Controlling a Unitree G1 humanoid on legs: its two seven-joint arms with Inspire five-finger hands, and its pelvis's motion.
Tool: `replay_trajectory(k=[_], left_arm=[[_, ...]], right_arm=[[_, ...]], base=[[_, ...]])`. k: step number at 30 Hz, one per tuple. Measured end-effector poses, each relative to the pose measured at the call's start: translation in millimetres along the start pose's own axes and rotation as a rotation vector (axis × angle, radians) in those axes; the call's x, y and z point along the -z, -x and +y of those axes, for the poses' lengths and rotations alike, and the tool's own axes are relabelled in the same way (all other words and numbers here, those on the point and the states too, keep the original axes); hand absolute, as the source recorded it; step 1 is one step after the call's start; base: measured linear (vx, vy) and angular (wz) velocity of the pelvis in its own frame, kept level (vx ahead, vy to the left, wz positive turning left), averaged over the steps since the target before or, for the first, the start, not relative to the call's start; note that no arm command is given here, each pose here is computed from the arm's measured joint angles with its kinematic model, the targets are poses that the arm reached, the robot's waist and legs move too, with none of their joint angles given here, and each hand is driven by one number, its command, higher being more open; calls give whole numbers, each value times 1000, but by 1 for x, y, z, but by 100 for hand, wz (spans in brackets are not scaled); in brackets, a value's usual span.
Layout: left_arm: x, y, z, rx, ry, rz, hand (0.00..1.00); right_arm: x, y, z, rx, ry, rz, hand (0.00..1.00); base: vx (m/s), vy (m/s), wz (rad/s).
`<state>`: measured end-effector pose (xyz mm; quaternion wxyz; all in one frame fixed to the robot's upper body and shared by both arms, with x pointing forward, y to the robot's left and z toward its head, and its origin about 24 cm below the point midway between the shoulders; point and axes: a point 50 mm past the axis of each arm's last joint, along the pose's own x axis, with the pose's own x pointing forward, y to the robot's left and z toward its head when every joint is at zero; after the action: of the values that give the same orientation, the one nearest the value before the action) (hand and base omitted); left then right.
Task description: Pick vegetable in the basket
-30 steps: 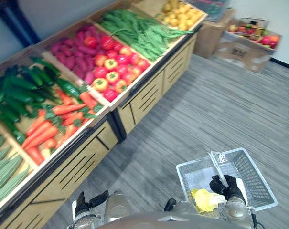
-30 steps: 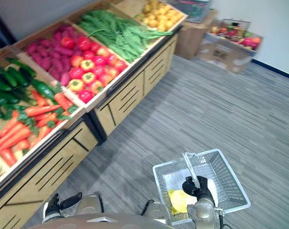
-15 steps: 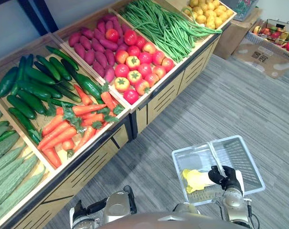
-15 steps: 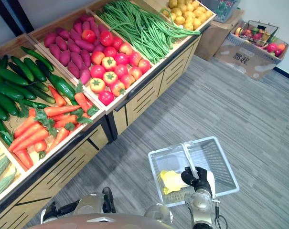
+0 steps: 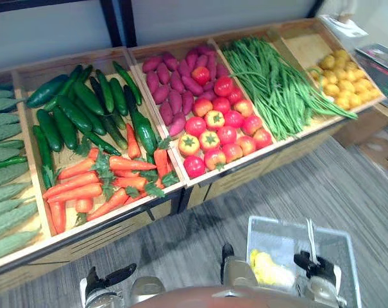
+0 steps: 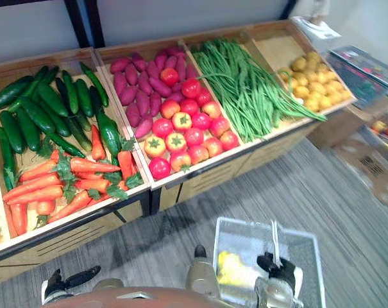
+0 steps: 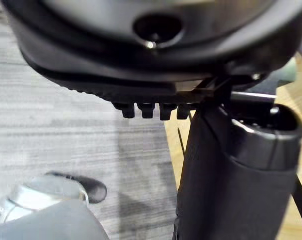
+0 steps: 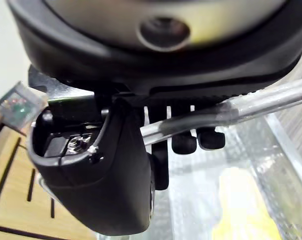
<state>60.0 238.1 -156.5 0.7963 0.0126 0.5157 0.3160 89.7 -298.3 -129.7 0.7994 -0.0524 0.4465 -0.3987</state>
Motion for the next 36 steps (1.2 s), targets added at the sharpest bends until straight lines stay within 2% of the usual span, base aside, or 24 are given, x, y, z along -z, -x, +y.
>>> replay_trajectory(k=[2, 8, 20, 29, 36], left_arm=[[13, 5, -10, 11, 57, 57, 100], [13, 4, -6, -11, 101, 64, 100], [18, 4, 7, -119, 117, 87, 100], [-10, -4, 42, -478, 387, 72, 100], [-54, -8, 73, -644, 650, -7, 100]], right_arm=[[0, -4, -10, 24, -18, 22, 0], [16, -2, -9, 24, -37, 94, 0], [24, -1, -17, 84, -127, 138, 0], [51, 7, -21, 141, -152, 241, 0], [54, 8, -17, 122, -128, 255, 0]], base=[[172, -332, 53], [45, -172, 59], [-90, 60, 14], [10, 9, -2], [14, 2, -2]])
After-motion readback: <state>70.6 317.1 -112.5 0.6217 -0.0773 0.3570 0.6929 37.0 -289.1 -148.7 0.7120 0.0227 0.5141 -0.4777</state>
